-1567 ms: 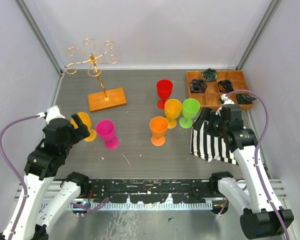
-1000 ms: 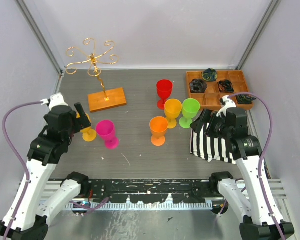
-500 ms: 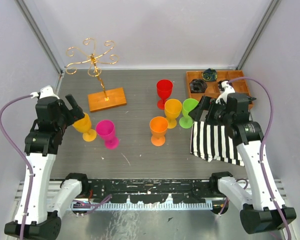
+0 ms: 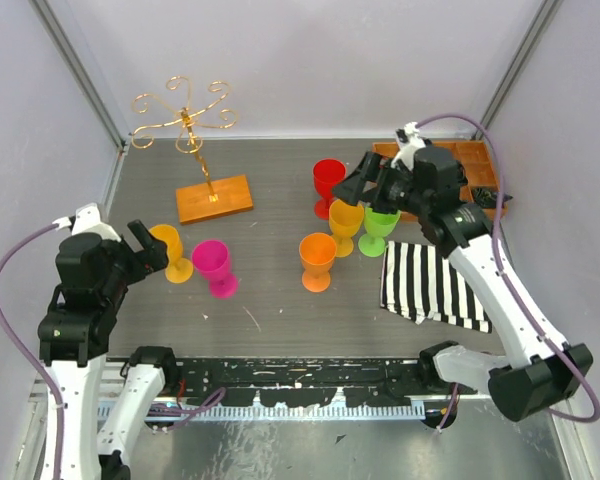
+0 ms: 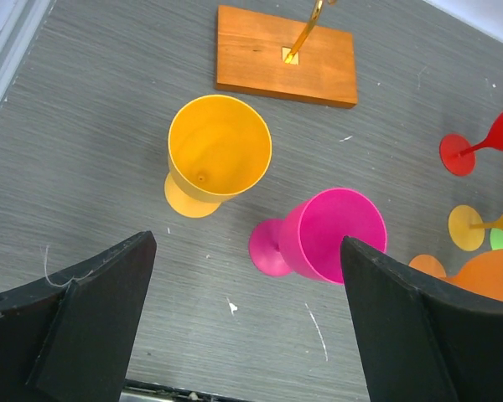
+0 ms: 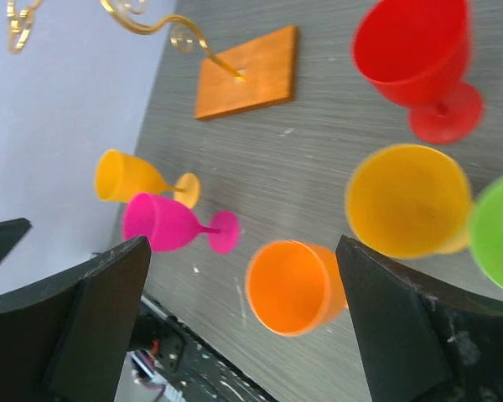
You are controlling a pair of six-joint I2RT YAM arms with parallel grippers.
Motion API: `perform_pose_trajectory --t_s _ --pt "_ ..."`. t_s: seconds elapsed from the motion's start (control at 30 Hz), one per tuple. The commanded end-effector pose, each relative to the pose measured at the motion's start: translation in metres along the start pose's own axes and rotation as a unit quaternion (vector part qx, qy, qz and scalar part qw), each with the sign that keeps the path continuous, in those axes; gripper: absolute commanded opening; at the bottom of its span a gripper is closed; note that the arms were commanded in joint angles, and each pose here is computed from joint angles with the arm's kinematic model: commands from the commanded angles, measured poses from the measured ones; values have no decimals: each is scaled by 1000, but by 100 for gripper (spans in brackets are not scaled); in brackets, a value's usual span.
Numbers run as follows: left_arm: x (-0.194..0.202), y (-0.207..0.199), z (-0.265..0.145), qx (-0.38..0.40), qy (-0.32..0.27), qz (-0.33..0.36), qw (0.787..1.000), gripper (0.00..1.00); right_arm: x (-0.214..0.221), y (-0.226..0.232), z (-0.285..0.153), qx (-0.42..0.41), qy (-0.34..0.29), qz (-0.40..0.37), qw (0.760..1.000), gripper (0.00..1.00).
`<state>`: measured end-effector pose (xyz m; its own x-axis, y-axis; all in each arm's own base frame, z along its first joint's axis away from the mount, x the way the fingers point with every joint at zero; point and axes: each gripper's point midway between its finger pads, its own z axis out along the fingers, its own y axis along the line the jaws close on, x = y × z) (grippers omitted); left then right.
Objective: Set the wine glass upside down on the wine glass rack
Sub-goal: Move the wine rack to the center of the board.
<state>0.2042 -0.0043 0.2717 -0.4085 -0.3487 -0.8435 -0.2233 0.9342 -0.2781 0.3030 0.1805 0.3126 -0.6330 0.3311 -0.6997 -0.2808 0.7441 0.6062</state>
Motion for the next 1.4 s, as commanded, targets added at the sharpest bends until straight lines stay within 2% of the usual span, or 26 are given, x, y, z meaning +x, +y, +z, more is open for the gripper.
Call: perform_pose_trajectory --t_s 0.0,0.4,0.7,0.83,1.13,1.37 --pt "9 4 -5 -1 6 -1 1000 98 -35 57 24 -77 -59 28 995 98" --pt "13 0 -23 14 15 -11 1000 99 -61 138 104 -167 -104 91 976 93" --pt "20 -12 -22 57 15 -10 998 99 -85 152 166 -203 -144 158 955 89" --pt "22 -17 -19 70 23 -6 997 99 -90 161 191 -226 -137 171 949 87" --pt "21 -17 -20 72 15 -6 997 99 -86 185 222 -278 -122 205 930 84" --pt "21 -17 -22 74 9 -7 997 99 -89 198 234 -301 -134 201 923 72"
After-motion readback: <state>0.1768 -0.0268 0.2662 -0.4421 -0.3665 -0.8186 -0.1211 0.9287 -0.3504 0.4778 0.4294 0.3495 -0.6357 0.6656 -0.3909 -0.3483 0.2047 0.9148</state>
